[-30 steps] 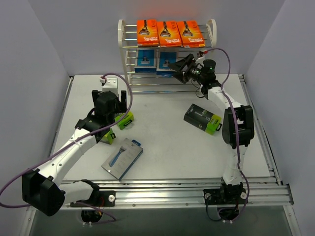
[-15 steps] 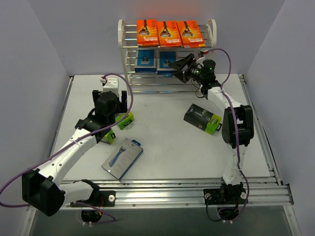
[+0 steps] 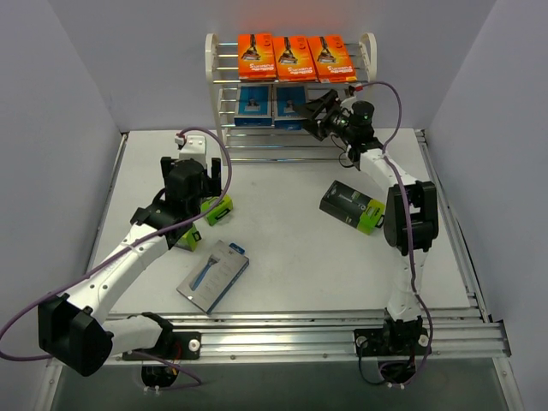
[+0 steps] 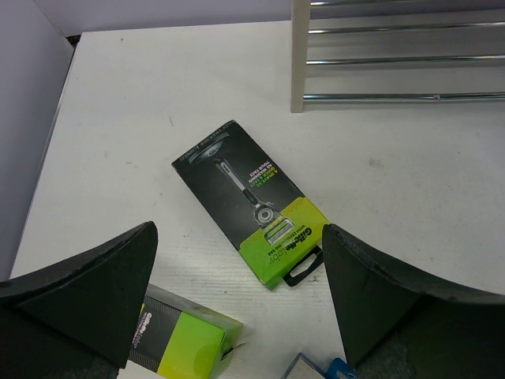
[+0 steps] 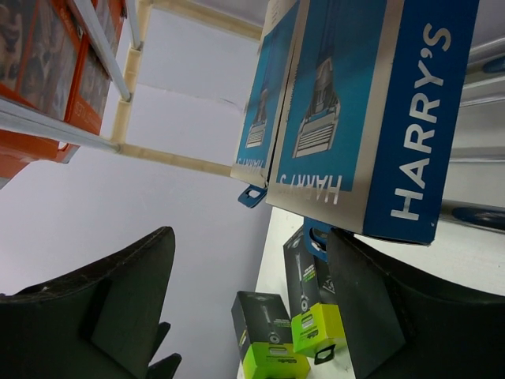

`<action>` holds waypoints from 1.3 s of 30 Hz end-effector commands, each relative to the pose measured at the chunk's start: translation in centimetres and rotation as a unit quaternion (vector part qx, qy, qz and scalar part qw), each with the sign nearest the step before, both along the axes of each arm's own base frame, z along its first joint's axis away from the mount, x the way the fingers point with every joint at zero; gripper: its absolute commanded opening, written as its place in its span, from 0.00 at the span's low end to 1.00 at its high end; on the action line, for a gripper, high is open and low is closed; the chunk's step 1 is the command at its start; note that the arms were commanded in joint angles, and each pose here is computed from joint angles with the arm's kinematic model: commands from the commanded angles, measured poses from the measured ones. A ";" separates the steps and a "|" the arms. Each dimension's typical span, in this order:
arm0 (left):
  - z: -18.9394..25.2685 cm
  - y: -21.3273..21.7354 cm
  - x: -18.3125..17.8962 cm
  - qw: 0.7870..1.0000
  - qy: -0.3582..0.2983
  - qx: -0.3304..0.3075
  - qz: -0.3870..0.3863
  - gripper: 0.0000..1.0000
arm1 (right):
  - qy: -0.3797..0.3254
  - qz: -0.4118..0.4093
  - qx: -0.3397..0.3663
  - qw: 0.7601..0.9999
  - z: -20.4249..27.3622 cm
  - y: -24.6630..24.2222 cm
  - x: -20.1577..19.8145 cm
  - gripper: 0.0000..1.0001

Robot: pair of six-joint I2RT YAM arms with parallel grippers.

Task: Place and organize the shaving razors onto the shelf
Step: Place the shaving razor onto shelf

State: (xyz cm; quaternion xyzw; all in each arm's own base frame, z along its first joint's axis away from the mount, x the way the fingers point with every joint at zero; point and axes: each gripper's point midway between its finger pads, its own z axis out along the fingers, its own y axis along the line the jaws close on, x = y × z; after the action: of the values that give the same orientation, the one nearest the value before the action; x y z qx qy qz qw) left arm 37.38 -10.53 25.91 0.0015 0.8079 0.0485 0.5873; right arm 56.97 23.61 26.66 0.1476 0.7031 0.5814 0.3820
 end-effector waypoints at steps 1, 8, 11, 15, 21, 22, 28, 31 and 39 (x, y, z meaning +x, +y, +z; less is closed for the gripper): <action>2.9 -0.2 0.4 0.999 -0.032 -0.012 0.001 0.94 | -0.047 0.003 0.010 0.999 2.8 0.4 0.4 0.73; 2.9 -0.4 0.3 0.999 -0.031 -0.013 -0.003 0.94 | -0.052 0.006 0.012 0.999 3.1 0.5 0.0 0.73; 2.8 -0.4 0.3 0.999 -0.030 -0.014 -0.003 0.94 | -0.054 0.010 0.014 0.998 3.2 0.5 -0.4 0.73; 2.8 -0.4 0.3 0.999 -0.030 -0.014 -0.003 0.94 | -0.059 0.013 0.014 0.998 3.6 0.5 -1.0 0.73; 3.0 -0.3 0.3 0.999 -0.033 -0.014 -0.004 0.94 | -0.090 0.026 0.023 0.995 5.7 0.2 -2.6 0.74; 3.1 -0.3 0.3 0.999 -0.033 -0.015 -0.003 0.94 | -0.099 0.031 0.024 0.994 6.3 0.1 -3.0 0.74; 3.3 0.2 0.3 0.999 -0.034 -0.015 0.001 0.94 | -0.124 0.039 0.030 0.991 8.4 -0.6 -4.8 0.75; 3.3 0.3 0.3 0.999 -0.034 -0.016 0.002 0.94 | -0.122 0.038 0.028 0.991 8.4 -1.1 -5.8 0.75; 3.1 0.4 0.5 0.999 -0.029 -0.027 0.004 0.94 | -0.085 0.040 -0.016 0.995 4.9 -1.4 -10.5 0.75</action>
State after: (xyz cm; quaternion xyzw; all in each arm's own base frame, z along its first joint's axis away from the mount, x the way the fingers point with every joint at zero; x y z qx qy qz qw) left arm 37.59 -10.03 26.24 -0.0056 0.8076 0.0477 0.5878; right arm 49.22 22.18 29.24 0.1095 0.6908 0.5985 0.3906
